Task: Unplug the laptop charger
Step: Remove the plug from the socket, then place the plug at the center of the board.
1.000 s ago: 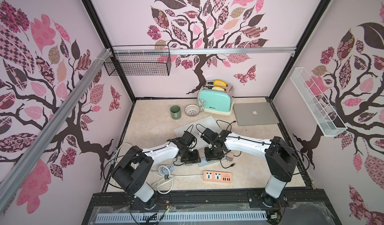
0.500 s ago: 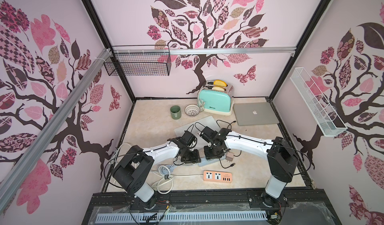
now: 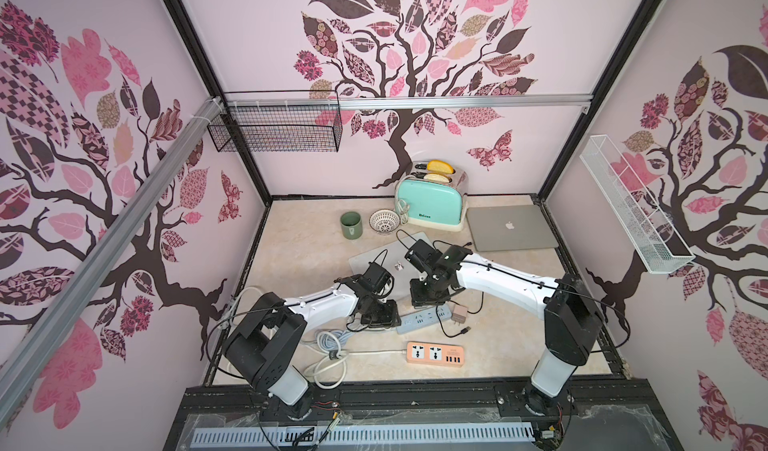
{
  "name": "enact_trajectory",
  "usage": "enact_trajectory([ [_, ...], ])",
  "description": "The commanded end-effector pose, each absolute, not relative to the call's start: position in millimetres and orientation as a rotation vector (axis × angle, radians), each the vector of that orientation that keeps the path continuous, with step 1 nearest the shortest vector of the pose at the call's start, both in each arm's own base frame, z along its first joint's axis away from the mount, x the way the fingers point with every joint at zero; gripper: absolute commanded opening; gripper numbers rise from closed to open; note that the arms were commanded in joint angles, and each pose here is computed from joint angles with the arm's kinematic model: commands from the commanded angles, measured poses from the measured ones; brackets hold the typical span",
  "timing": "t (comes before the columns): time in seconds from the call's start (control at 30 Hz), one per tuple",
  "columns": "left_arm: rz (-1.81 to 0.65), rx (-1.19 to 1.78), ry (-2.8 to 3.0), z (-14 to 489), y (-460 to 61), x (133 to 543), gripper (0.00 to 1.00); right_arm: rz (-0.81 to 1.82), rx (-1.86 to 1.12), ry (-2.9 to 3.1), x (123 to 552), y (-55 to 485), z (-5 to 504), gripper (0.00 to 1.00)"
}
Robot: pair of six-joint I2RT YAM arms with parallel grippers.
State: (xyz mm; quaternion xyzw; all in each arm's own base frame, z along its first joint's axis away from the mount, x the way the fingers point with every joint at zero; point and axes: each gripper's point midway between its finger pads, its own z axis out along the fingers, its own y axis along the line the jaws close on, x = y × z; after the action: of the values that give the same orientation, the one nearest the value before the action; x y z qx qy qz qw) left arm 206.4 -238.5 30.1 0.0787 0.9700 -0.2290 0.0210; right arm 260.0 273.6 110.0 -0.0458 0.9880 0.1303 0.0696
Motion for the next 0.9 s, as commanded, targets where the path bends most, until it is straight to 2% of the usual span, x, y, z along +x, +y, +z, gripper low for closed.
enact_trajectory([
  [0.0,-0.448,0.256,3.116,14,-200,188,0.46,0.381,-0.019,2.906,289,234,131,0.45],
  [0.17,-0.586,0.308,3.055,37,-217,193,0.50,0.349,0.028,2.940,308,207,110,0.45],
  [0.43,-0.704,0.360,2.935,84,-231,202,0.55,0.389,0.060,3.001,317,223,74,0.47],
  [0.87,-0.673,0.293,2.866,99,-210,194,0.69,0.372,0.025,3.097,300,219,48,0.56],
])
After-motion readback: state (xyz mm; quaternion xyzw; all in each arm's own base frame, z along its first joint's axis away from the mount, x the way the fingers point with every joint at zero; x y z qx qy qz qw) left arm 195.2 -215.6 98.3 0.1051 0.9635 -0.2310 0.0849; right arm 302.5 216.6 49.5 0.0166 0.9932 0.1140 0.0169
